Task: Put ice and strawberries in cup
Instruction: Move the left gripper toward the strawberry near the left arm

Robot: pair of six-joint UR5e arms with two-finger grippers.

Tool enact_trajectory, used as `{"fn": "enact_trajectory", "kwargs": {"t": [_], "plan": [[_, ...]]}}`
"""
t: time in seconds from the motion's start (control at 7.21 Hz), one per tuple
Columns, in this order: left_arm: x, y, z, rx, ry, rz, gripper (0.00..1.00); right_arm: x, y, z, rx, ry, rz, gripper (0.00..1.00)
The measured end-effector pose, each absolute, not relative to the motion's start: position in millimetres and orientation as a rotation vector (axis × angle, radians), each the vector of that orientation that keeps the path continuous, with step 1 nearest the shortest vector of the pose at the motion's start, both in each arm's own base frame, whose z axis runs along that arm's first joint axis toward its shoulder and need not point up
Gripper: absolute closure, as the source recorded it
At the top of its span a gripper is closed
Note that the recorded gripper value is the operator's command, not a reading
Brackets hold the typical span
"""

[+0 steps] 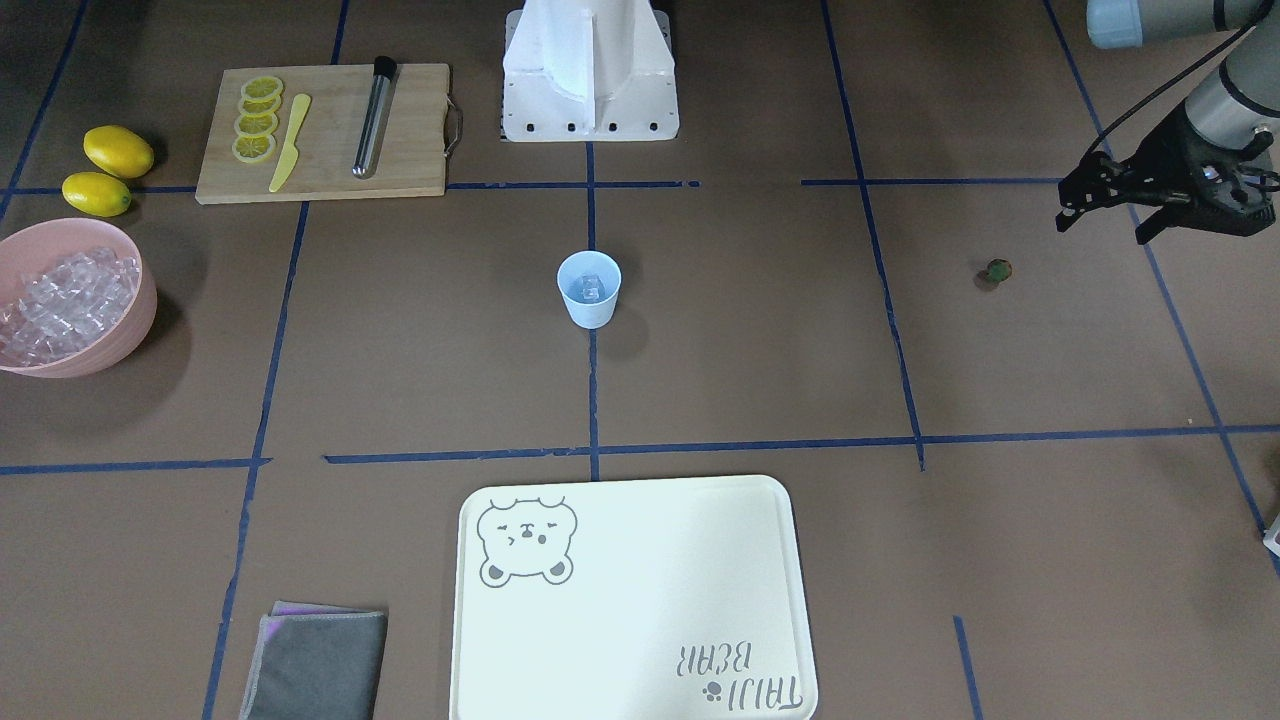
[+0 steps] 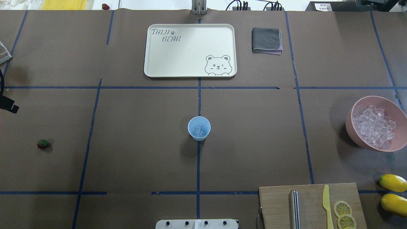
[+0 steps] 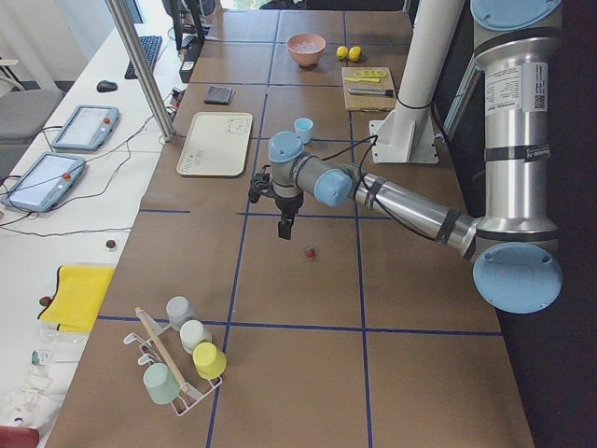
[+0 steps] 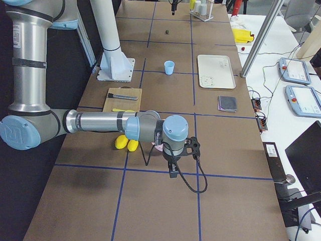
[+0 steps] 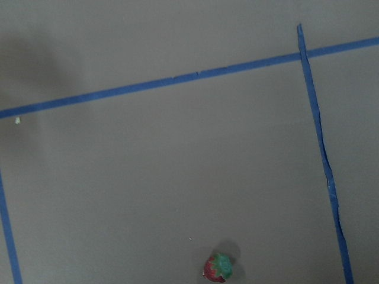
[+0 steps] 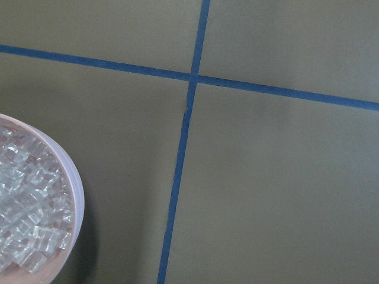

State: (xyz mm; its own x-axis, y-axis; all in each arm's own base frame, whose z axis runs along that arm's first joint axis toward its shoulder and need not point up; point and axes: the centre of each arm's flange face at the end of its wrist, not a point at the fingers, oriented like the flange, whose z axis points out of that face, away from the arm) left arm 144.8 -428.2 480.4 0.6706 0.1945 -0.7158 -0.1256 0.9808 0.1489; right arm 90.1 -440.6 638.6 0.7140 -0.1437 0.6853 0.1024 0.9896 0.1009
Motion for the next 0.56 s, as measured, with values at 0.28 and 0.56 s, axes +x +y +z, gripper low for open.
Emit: {"fn": "enact_trajectory", "kwargs": {"t": [0.28,0.56], "plan": [[156,-415,503,0.107,0.837,0.151,0.0,90,-441,638,0.057,-0.764,-0.136,0.01],[184,-408,527,0.13,0.844,0.116,0.01,90,-441,638,0.058,-0.764,-0.136,0.01]]}}
